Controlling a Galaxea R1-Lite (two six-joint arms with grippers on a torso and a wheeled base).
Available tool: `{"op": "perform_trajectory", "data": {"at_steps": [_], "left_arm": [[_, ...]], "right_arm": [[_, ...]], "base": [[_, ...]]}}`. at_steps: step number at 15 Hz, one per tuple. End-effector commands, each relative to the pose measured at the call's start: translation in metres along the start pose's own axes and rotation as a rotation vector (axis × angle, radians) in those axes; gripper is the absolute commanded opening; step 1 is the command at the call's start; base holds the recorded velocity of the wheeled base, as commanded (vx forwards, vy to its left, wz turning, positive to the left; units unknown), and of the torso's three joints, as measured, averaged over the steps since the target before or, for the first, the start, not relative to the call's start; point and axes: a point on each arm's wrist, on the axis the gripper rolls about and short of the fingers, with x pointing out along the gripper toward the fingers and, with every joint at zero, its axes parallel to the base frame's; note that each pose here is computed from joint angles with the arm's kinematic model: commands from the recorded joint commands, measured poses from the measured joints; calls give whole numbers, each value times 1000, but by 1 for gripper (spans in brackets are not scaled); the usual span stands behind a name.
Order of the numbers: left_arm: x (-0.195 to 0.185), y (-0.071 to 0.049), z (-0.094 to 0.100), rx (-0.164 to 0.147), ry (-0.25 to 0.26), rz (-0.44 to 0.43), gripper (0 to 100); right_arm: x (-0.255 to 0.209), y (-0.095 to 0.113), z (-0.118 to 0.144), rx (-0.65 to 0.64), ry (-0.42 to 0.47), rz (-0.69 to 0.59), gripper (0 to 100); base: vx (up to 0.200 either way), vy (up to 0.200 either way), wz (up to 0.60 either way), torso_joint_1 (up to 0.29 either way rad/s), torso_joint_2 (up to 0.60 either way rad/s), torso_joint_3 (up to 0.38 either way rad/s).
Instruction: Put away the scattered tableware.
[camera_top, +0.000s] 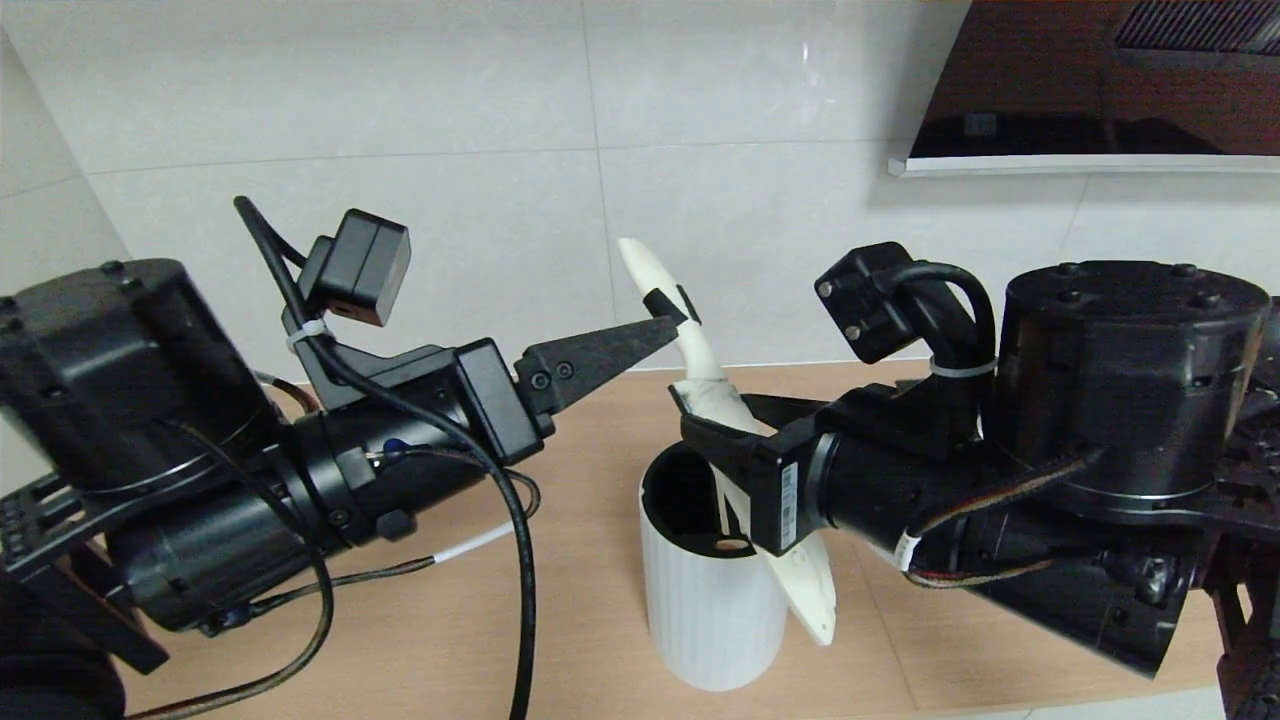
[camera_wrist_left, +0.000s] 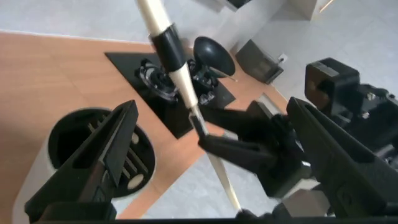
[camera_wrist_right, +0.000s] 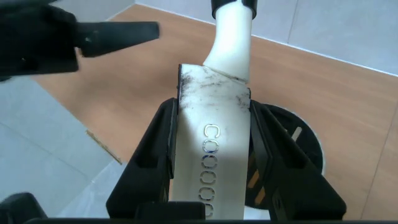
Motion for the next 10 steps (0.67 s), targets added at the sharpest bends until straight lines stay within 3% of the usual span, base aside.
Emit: {"op": "perform_trajectory", "data": {"at_steps": [1,10], "left_arm": [[11,8,-8,-9,12,32,100],[12,7,-9,-7,-1,31,100]], "right_arm": [[0,8,-6,-6,20,25,0],[1,20,-17,-10,32,65,0]], "base": [[0,0,0,0,0,0],[0,0,0,0,0,0]]}}
